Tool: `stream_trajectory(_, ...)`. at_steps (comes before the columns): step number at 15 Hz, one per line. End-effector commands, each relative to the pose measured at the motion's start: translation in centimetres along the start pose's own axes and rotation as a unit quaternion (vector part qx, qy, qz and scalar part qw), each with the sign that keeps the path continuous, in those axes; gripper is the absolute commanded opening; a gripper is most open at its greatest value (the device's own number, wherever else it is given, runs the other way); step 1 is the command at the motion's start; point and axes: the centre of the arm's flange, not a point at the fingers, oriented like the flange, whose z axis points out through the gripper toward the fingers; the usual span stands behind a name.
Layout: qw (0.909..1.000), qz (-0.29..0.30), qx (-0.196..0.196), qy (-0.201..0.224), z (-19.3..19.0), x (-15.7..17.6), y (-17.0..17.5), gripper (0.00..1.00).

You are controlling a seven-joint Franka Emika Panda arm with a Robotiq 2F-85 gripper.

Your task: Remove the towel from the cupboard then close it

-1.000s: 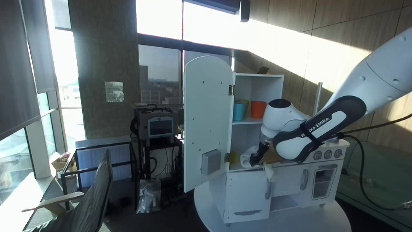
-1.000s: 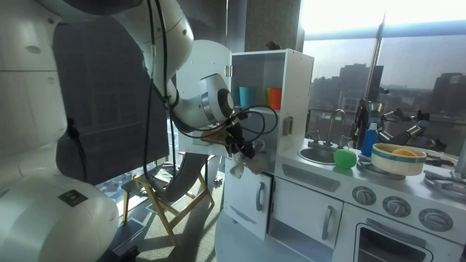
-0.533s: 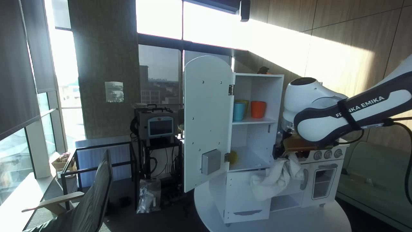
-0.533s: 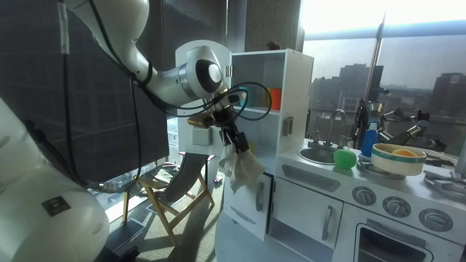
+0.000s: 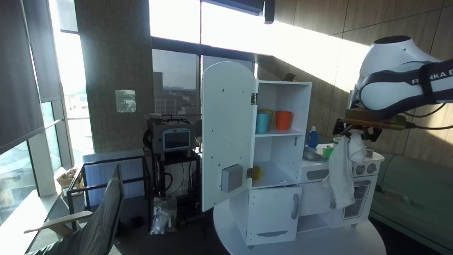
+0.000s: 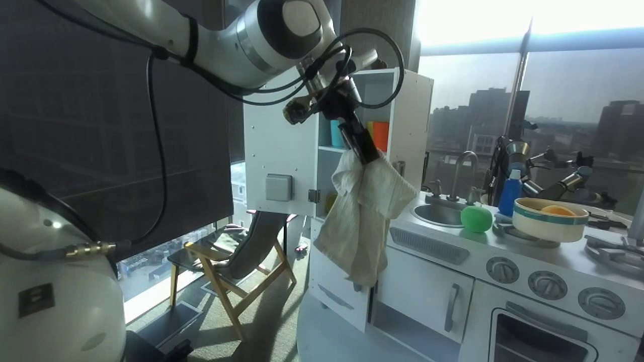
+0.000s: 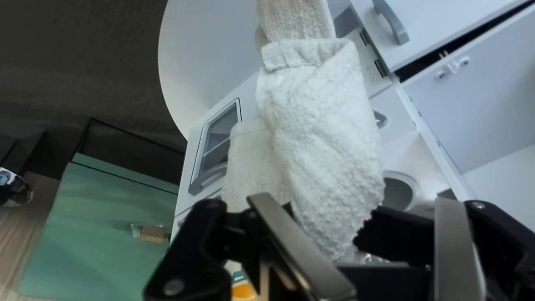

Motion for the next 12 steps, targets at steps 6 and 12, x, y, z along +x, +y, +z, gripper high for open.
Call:
stream_trajectory(6,0.9833,0.035,-0.011,0.179,1.9,7.0,-9.3,0.09)
stream_trajectory(12,0.9784,-0.003,-0.031,0.204,6.4,10.2,-11.0,0.09)
